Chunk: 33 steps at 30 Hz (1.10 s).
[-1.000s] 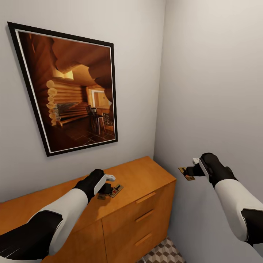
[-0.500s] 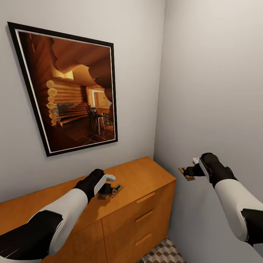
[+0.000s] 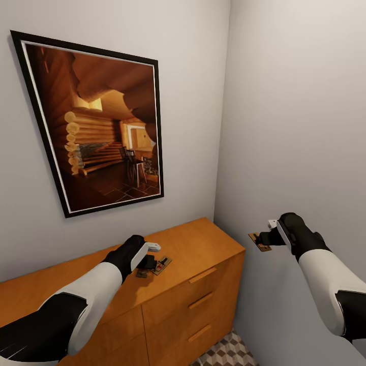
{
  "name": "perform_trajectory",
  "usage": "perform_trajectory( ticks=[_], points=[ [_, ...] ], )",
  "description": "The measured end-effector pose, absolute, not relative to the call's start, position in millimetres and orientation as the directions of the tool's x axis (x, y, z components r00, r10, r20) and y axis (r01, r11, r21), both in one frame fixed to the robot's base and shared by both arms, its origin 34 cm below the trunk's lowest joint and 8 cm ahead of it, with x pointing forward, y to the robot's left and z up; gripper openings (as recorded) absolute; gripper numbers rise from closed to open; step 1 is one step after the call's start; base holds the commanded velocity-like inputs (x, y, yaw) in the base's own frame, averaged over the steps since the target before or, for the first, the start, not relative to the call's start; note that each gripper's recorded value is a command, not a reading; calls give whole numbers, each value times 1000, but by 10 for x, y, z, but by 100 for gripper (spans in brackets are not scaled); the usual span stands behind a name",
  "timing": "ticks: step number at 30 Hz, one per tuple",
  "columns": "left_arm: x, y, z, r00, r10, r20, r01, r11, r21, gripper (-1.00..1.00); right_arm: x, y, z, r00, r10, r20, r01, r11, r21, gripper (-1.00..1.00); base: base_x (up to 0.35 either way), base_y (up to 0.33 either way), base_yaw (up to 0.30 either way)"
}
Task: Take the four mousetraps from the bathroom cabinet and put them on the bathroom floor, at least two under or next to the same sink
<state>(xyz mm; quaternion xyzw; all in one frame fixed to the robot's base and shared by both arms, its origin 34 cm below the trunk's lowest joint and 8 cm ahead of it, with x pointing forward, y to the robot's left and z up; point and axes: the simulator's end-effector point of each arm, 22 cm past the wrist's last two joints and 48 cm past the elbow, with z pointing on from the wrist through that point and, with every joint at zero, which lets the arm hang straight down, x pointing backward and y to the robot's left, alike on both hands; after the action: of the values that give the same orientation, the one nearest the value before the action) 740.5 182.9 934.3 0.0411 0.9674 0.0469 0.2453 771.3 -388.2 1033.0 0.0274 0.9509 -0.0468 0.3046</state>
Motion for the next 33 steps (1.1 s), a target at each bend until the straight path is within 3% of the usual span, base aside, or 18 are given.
perform_trajectory(
  ticks=[21,33],
  points=[
    [7415,1878,9359,-874,113,-473,54,989,137,100,7713,-3882,10330,-813,24,-582,81,994,-72,-100,0,0,0],
    [7460,2022,9404,-859,189,-476,80,967,240,100,7713,-3879,10328,-813,24,-582,80,994,-71,-100,0,0,0]
  ],
)
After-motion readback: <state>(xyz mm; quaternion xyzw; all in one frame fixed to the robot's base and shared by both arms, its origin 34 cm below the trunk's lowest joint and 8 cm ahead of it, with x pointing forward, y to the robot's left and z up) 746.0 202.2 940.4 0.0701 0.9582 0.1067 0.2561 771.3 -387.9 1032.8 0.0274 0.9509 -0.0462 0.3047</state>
